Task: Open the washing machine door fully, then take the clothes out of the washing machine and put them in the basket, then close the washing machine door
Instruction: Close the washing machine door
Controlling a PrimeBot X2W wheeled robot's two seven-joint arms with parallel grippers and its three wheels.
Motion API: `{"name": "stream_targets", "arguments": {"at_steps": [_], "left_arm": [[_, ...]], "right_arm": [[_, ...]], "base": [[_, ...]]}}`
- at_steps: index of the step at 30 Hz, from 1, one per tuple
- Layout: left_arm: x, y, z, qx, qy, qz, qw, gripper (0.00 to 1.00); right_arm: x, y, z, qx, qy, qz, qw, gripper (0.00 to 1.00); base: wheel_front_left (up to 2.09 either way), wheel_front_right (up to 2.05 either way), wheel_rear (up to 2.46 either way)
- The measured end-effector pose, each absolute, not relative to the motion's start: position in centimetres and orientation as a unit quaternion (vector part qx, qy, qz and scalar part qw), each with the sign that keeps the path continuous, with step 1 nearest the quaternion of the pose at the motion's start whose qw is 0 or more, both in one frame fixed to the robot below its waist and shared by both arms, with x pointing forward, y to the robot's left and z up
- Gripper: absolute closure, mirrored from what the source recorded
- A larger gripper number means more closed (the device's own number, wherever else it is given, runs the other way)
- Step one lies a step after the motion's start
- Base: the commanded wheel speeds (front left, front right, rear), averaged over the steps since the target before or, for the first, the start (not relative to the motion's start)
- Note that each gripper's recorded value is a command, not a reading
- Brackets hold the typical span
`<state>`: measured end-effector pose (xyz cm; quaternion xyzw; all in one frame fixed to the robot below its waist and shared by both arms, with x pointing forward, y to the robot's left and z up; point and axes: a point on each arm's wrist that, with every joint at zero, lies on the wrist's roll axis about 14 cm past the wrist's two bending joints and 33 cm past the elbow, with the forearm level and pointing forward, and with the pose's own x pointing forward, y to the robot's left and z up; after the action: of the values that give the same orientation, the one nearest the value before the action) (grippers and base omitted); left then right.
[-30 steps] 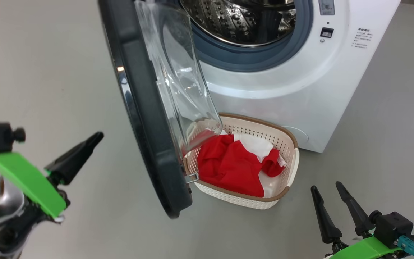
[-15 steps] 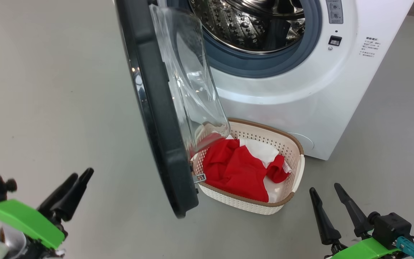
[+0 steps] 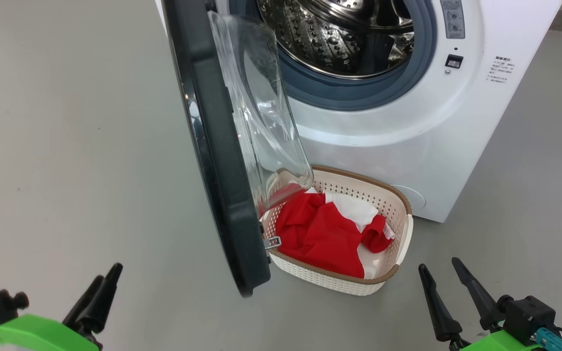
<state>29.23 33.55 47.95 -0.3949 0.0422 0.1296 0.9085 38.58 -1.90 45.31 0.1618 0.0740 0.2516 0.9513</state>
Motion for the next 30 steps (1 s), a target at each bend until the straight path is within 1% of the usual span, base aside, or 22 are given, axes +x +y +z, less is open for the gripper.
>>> {"name": "stream_targets", "arguments": {"at_steps": [5, 11, 14, 25, 30], "left_arm": [[28.4, 33.6, 46.8, -0.4, 0.044, 0.147, 0.904, 0.0], [27.7, 34.4, 46.3, -0.386, 0.033, 0.169, 0.906, 0.0], [27.5, 34.5, 46.3, -0.357, 0.029, 0.17, 0.918, 0.0], [26.8, 34.4, 46.0, -0.286, 0.009, 0.195, 0.938, 0.0], [26.6, 34.2, 46.1, -0.228, 0.01, 0.197, 0.953, 0.0]], "right_arm": [[38.6, -2.0, 45.5, 0.16, 0.071, 0.251, 0.952, 0.0], [38.5, -2.0, 45.7, 0.159, 0.068, 0.251, 0.952, 0.0], [38.6, -2.2, 45.8, 0.159, 0.066, 0.25, 0.953, 0.0], [38.9, -2.9, 46.0, 0.157, 0.062, 0.24, 0.956, 0.0], [39.0, -3.2, 46.1, 0.156, 0.059, 0.236, 0.957, 0.0]], "base": [[0.0, 0.0, 0.0], [0.0, 0.0, 0.0], [0.0, 0.0, 0.0], [0.0, 0.0, 0.0], [0.0, 0.0, 0.0]]}}
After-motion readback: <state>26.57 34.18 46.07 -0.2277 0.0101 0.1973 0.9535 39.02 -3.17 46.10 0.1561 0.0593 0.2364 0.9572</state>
